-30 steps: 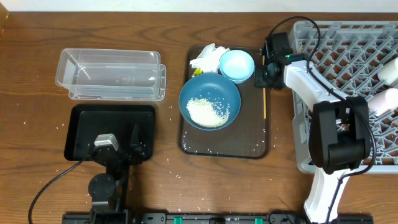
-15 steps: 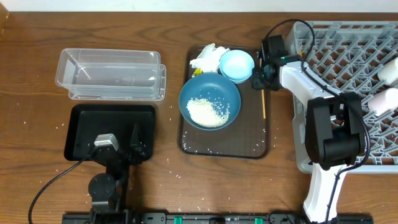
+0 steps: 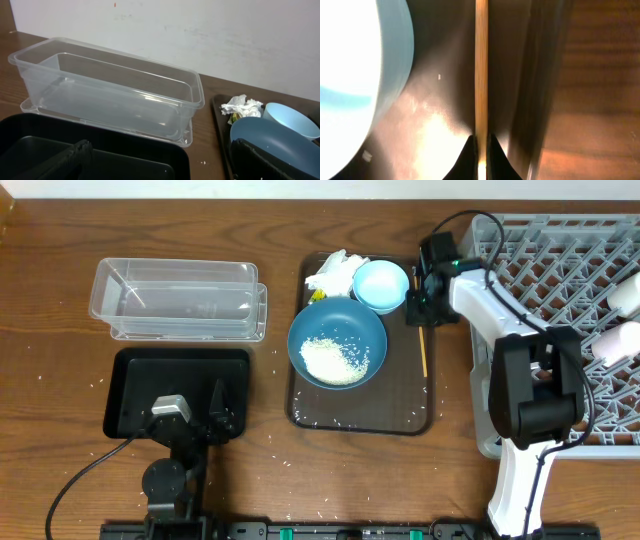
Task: Sort waste into correct bins and load items into the dishwasher rack
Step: 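Carry the chopstick to the dish rack and insert it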
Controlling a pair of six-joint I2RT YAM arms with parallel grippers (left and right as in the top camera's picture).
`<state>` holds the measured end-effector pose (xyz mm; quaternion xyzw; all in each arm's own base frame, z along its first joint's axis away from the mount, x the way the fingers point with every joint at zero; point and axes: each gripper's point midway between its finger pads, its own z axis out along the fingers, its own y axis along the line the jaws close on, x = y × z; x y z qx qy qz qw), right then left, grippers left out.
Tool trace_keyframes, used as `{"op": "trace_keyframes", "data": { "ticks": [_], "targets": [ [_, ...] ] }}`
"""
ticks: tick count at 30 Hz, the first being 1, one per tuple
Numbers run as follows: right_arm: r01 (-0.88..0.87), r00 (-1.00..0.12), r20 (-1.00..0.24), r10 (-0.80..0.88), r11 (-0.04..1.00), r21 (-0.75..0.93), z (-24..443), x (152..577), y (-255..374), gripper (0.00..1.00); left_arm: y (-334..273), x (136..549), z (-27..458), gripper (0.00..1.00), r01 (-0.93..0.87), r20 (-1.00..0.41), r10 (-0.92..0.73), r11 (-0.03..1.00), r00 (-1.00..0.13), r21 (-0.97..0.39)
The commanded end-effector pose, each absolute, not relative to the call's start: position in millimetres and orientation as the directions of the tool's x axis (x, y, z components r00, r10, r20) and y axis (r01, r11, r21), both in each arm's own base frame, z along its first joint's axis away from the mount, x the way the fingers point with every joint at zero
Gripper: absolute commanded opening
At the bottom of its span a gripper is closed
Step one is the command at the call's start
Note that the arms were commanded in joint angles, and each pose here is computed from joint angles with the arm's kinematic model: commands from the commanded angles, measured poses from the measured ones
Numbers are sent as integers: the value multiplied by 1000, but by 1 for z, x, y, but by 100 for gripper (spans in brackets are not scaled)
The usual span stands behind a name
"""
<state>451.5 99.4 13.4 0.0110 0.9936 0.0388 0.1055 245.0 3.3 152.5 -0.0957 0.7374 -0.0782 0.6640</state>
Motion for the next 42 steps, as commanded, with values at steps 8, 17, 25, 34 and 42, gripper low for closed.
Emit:
{"op": "trace_keyframes", "data": {
  "ticks": [8,17,25,34,42],
  "targets": [
    [42,-871,-483,89,993,106,158,510,25,1,3,244,137,91,-44,-962,-232,973,-145,-228],
    [68,-855,-499,143,984,165,170,506,-34,1,3,244,138,91,-44,-962,-232,973,-144,-228],
    [41,-877,-467,113,986,160,148,498,-37,3,3,244,137,91,-44,-962,-232,973,-145,-228],
    [35,-892,-441,99,988,152,133,491,-36,20,3,244,137,91,-44,-962,-232,973,-145,-228],
    [59,-899,-415,142,977,206,132,487,-28,59,3,244,137,91,-44,-962,-232,973,-145,-228]
  ]
}}
